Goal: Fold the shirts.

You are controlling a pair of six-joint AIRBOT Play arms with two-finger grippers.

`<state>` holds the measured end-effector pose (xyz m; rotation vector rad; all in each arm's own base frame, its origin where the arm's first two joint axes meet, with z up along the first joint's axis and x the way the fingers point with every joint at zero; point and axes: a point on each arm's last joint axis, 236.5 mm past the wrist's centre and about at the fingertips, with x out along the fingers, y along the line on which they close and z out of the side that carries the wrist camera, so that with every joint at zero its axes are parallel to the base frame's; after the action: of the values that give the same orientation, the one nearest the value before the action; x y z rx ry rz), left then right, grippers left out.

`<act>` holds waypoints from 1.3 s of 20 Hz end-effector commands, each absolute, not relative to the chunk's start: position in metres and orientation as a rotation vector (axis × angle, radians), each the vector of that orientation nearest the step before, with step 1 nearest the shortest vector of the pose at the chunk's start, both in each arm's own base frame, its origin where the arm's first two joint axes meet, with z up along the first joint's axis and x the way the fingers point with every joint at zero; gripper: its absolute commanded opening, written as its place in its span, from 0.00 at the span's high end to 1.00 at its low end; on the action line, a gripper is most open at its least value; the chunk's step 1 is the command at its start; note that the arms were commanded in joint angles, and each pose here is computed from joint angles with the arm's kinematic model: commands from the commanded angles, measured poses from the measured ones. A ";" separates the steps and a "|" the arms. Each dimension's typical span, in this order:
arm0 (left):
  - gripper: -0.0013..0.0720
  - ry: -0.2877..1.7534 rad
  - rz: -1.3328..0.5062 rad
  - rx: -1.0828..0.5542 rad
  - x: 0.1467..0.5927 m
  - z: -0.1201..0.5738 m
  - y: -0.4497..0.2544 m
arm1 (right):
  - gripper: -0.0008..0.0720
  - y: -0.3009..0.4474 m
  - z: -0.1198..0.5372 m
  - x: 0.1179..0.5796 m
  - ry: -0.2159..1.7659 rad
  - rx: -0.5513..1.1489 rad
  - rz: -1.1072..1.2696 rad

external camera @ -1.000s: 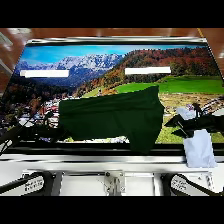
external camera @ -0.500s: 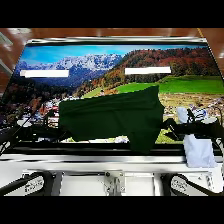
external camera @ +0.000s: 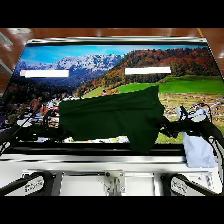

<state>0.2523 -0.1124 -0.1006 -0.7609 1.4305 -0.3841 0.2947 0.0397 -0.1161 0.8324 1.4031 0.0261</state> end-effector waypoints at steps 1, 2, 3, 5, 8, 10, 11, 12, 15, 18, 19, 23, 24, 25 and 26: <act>0.93 1.423 -0.378 -0.757 0.254 -0.101 -0.111 | 0.61 0.043 -0.115 0.294 1.410 0.853 0.019; 0.93 1.422 -0.377 -0.757 0.255 -0.101 -0.111 | 0.85 0.043 -0.115 0.294 1.409 0.856 0.020; 0.93 1.420 -0.381 -0.755 0.256 -0.100 -0.111 | 0.90 0.046 -0.113 0.295 1.406 0.864 0.033; 0.93 1.380 -0.438 -0.713 0.267 -0.081 -0.110 | 0.90 0.057 -0.094 0.300 1.393 0.816 0.165; 0.93 1.127 -0.476 -0.571 0.318 0.012 -0.089 | 0.90 0.060 -0.007 0.331 1.200 0.596 0.385; 0.93 0.841 -0.459 -0.421 0.349 0.125 -0.067 | 0.90 0.051 0.099 0.360 0.917 0.411 0.420; 0.93 0.663 -0.445 -0.330 0.353 0.197 -0.059 | 0.90 0.046 0.164 0.368 0.744 0.322 0.405; 0.93 0.499 -0.426 -0.244 0.345 0.266 -0.054 | 0.90 0.041 0.242 0.367 0.538 0.226 0.370; 0.93 0.071 -0.366 -0.025 0.280 0.439 -0.062 | 0.90 0.035 0.453 0.298 -0.057 0.081 0.239; 0.93 -0.144 -0.346 0.105 0.210 0.516 -0.085 | 0.90 0.047 0.530 0.215 -0.292 0.034 0.198; 0.93 -0.175 -0.330 0.120 0.194 0.525 -0.088 | 0.90 0.047 0.535 0.198 -0.302 0.034 0.178; 0.93 -0.130 -0.142 0.244 0.163 0.512 -0.063 | 0.90 0.040 0.495 0.174 -0.131 0.023 0.097; 0.93 -0.085 -0.110 0.268 0.161 0.501 -0.057 | 0.90 0.037 0.478 0.174 -0.058 0.012 0.079; 0.93 -0.021 -0.095 0.282 0.161 0.486 -0.052 | 0.90 0.034 0.463 0.175 0.001 0.010 0.066; 0.93 0.046 -0.095 0.273 0.163 0.471 -0.048 | 0.90 0.030 0.454 0.176 0.043 0.010 0.051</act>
<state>0.1757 -0.0668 0.4974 0.2251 -0.0754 -0.1860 0.1872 0.0432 0.4845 0.0187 -0.0890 0.1250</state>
